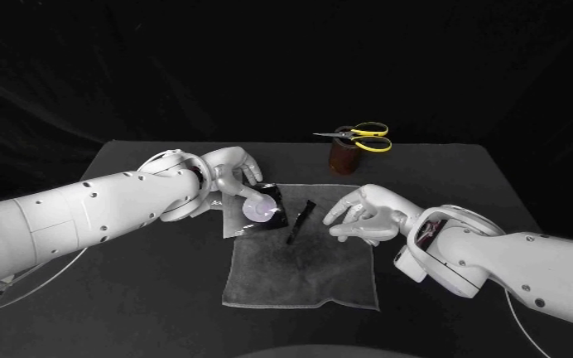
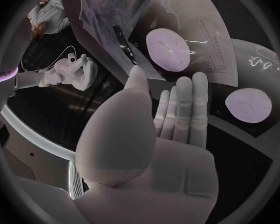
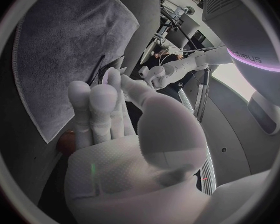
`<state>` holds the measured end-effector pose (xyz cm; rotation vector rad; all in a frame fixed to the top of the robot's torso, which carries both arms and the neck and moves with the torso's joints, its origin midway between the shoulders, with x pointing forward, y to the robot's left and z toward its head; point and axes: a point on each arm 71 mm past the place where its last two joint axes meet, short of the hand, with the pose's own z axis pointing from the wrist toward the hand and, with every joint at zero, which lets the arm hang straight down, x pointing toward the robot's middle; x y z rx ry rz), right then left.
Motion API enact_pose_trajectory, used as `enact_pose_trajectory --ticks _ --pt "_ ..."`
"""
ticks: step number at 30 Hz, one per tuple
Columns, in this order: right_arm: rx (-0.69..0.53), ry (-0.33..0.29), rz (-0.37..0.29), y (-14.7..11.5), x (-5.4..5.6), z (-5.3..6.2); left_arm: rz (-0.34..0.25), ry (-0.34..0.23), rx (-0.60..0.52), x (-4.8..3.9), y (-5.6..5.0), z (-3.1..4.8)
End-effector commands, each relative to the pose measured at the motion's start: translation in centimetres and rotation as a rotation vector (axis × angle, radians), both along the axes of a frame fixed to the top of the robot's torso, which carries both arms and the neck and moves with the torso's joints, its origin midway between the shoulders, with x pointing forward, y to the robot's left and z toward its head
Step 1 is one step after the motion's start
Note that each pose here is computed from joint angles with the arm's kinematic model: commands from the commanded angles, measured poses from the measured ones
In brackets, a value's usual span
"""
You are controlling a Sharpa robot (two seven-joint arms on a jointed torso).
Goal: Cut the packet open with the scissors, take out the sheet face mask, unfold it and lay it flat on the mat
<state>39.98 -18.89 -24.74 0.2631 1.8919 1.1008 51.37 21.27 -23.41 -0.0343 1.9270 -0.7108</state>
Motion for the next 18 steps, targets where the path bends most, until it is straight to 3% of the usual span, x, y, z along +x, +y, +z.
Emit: enact_pose_trajectory --ticks 1,13,18 --pt "-0.046 -0.038 -0.036 0.12 0.36 0.04 0.002 -0.06 0.146 0.36 -0.27 -0.3" --pt "-0.049 -0.047 -0.038 0.76 0.63 0.15 0.041 -0.079 0.258 1.17 -0.82 -0.77" --pt "-0.05 -0.049 -0.037 0.9 0.73 0.18 0.042 -0.061 0.287 1.23 -1.01 -0.97"
